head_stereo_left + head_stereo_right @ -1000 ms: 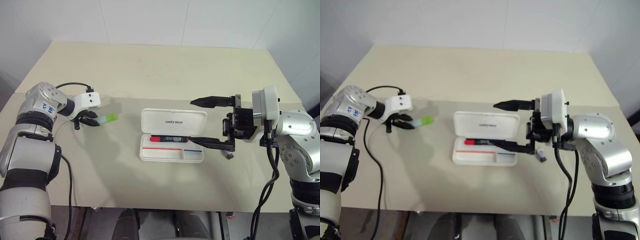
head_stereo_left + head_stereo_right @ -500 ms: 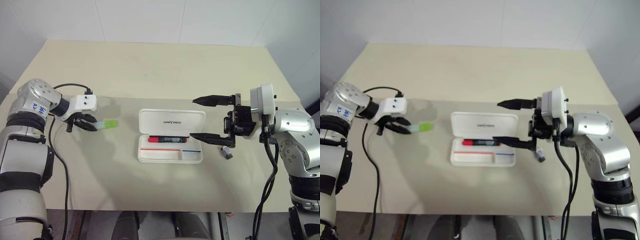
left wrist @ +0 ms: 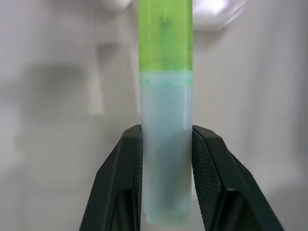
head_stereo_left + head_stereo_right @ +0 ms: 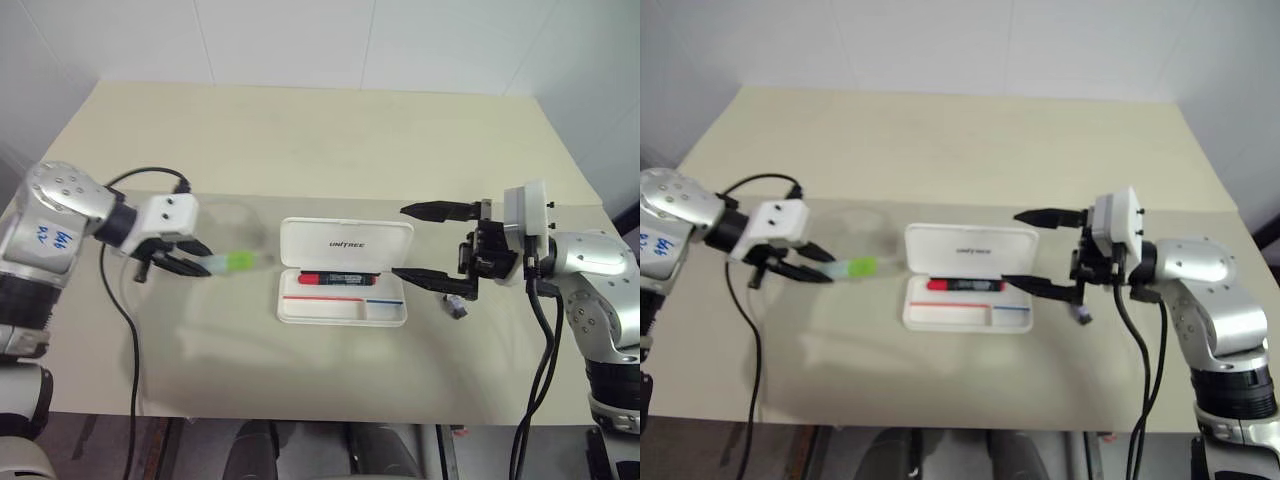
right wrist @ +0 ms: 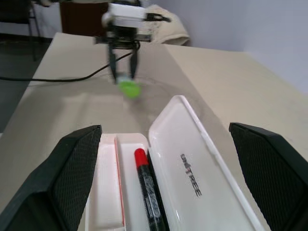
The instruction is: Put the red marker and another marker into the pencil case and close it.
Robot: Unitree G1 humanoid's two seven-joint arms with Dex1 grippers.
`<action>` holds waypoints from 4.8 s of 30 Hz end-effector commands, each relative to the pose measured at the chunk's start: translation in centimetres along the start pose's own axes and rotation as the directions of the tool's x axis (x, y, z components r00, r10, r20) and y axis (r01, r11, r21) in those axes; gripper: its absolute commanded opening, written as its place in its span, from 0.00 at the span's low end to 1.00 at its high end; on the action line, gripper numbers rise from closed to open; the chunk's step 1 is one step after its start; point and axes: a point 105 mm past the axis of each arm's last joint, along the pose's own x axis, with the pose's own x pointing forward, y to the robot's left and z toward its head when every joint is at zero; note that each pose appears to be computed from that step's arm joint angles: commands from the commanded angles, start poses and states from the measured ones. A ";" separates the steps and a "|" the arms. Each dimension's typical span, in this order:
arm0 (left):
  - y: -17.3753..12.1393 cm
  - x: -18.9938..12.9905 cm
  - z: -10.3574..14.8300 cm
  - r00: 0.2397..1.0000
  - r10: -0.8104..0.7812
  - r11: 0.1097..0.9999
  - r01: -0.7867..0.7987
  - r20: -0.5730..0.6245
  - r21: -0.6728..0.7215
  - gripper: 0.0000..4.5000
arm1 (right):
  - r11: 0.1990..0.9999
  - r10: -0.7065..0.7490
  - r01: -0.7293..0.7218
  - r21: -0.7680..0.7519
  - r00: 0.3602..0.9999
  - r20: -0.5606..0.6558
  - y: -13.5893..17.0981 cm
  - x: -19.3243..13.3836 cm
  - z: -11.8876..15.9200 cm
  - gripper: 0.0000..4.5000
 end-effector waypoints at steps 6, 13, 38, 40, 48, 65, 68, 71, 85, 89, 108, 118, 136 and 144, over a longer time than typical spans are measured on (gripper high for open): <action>-1.9 3.1 5.1 0.991 -0.084 0.995 0.078 0.104 0.057 0.23 | 0.998 -0.051 0.050 -0.042 0.998 -0.034 1.1 -2.1 0.9 1.00; -1.3 5.8 6.5 0.990 -0.096 0.994 0.090 0.103 0.064 0.23 | 0.998 -0.046 0.044 -0.035 0.996 -0.081 2.5 -2.8 0.4 1.00; -1.9 10.0 8.4 0.988 -0.149 0.984 0.144 0.034 0.109 0.23 | 0.993 -0.116 0.115 -0.031 0.992 -0.050 3.2 -2.3 0.4 1.00; -1.4 10.1 8.3 0.992 -0.123 0.986 0.118 0.028 0.117 0.40 | 0.992 -0.119 0.118 -0.034 0.992 -0.046 3.2 -2.2 0.4 1.00; -1.1 10.4 9.5 0.990 -0.119 0.984 0.107 0.078 0.145 0.98 | 0.991 -0.129 0.128 -0.034 0.991 -0.037 3.2 -2.0 0.4 1.00; 0.9 4.6 11.0 0.879 -0.112 0.974 0.004 0.463 0.227 0.99 | 0.886 -0.320 0.417 0.204 0.867 -0.382 0.5 -4.3 -2.2 1.00; 1.5 2.9 9.6 0.860 -0.066 0.978 -0.045 0.506 0.203 0.99 | 0.821 -0.344 0.516 0.245 0.789 -0.509 0.8 -5.6 -3.6 1.00; 1.6 1.7 9.4 0.836 -0.039 0.986 -0.055 0.548 0.155 0.99 | 0.773 -0.343 0.588 0.237 0.702 -0.624 1.3 -7.1 -5.1 1.00; 1.3 -2.3 7.5 0.823 0.106 0.979 -0.186 0.558 0.088 0.99 | 0.607 -0.291 0.767 0.209 0.460 -0.839 1.5 -10.5 -10.4 1.00; 0.7 -2.2 7.2 0.831 0.115 0.979 -0.187 0.545 0.079 0.99 | 0.616 -0.269 0.754 0.226 0.472 -0.840 1.2 -9.7 -11.1 1.00; -0.2 -1.7 5.8 0.840 0.162 0.977 -0.211 0.517 0.038 0.99 | 0.677 -0.199 0.684 0.271 0.525 -0.828 0.6 -7.2 -9.1 1.00; 0.0 -1.1 6.1 0.835 0.155 0.976 -0.212 0.528 0.050 0.99 | 0.657 -0.177 0.697 0.286 0.512 -0.841 1.0 -6.6 -9.2 1.00; -0.2 -1.0 6.4 0.839 0.160 0.972 -0.224 0.520 0.064 1.00 | 0.591 -0.250 0.766 0.251 0.470 -0.847 0.1 -3.6 -11.2 0.87; 0.0 -1.2 6.4 0.839 0.166 0.970 -0.234 0.518 0.068 1.00 | 0.636 -0.215 0.738 0.226 0.450 -0.866 0.2 -4.6 -10.7 0.28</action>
